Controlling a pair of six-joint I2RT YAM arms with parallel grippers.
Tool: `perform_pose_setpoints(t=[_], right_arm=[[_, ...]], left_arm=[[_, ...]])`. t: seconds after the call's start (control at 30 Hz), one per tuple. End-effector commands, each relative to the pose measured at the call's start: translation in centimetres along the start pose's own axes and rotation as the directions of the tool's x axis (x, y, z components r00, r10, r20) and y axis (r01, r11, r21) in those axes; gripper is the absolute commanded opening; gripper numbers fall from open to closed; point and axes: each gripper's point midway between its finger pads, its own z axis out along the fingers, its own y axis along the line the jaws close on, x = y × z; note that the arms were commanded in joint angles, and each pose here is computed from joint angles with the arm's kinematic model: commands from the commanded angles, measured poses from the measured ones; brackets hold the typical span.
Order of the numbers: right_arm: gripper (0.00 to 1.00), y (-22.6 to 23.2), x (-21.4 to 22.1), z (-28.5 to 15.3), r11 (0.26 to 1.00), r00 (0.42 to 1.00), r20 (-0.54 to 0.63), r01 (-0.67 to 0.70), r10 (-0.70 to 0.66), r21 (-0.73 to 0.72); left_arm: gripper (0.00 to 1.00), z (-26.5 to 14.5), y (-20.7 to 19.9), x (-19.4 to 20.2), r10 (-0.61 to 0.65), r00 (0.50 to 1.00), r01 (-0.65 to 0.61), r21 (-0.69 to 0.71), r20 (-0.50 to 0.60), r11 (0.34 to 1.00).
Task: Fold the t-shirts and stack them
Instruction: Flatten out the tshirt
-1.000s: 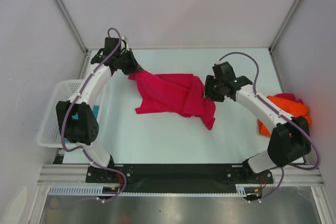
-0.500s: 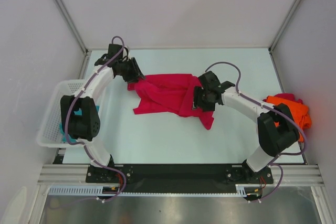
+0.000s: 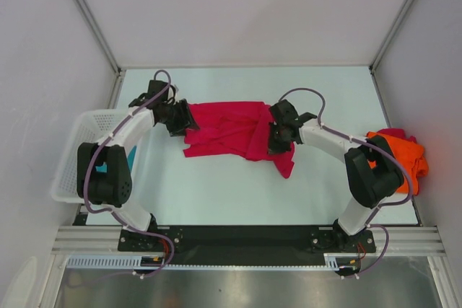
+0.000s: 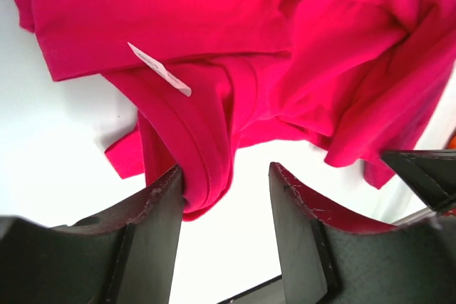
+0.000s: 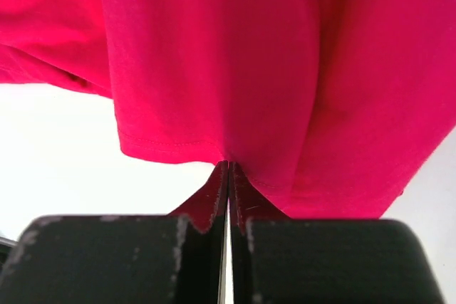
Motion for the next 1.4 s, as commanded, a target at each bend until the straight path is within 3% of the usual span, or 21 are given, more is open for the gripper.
perform_pose_setpoints(t=[0.0,0.07,0.13,0.17,0.27,0.5,0.67,0.9,0.97,1.0,1.03,1.17,1.37], right_arm=[[0.0,2.0,-1.7,-0.5,0.998,0.999,0.05,0.025,-0.022,-0.051],[0.01,2.1,-1.8,-0.5,0.998,0.998,0.053,0.026,-0.023,-0.049],[0.21,1.6,-1.9,-0.3,0.999,0.999,0.046,0.022,-0.021,-0.025],[0.42,1.7,-2.1,-0.4,1.0,0.999,0.048,0.022,-0.021,-0.019],[0.59,1.2,-2.1,-0.4,1.0,0.999,0.05,0.02,-0.02,0.006],[0.63,1.0,-2.0,0.1,1.0,0.999,0.046,0.02,-0.02,0.013],[0.61,0.9,-1.5,1.9,1.0,1.0,0.016,0.027,-0.027,0.01],[0.59,0.2,-0.4,4.0,0.999,0.999,-0.027,0.034,-0.033,0.038],[0.41,0.1,-0.2,4.0,0.999,0.999,-0.03,0.033,-0.032,0.029],[0.25,0.1,-0.3,4.0,0.999,0.999,-0.029,0.033,-0.032,0.025],[0.0,0.0,-0.3,4.1,0.999,0.999,-0.029,0.027,-0.026,0.025],[0.0,0.3,-1.0,3.3,0.999,0.999,-0.008,0.035,-0.035,0.009],[0.0,1.2,-3.5,-0.6,0.998,0.995,0.085,0.053,-0.054,0.014]], left_arm=[[0.54,-1.7,-1.2,-1.7,0.058,0.994,-0.061,0.033,0.091,0.998],[0.52,-1.5,-1.4,-1.8,0.053,0.995,-0.057,0.043,0.087,0.997],[0.5,-1.5,-1.8,-2.1,0.046,0.995,-0.051,0.059,0.09,0.997],[0.49,-1.5,-1.9,-2.1,0.043,0.995,-0.049,0.06,0.089,0.997],[0.49,-1.3,-1.7,-2.1,0.039,0.995,-0.045,0.057,0.089,0.997],[0.45,0.3,-1.2,-1.3,0.016,0.998,-0.02,0.066,0.059,0.998],[0.35,1.3,-0.7,-0.9,0.0,0.999,-0.003,0.068,0.039,0.998],[0.29,3.4,-0.3,-0.1,-0.035,0.999,0.035,0.083,-0.004,0.996],[0.27,3.8,-0.3,0.0,-0.043,0.999,0.044,0.086,-0.013,0.995],[0.22,4.0,-0.3,0.0,-0.045,0.999,0.046,0.087,-0.016,0.995],[0.2,4.0,-0.3,0.1,-0.047,0.999,0.049,0.088,-0.02,0.995],[0.02,4.2,-0.6,0.1,-0.046,0.999,0.047,0.093,-0.021,0.995],[0.0,1.9,-2.2,-1.6,-0.018,1.0,0.016,0.106,0.014,0.994]])
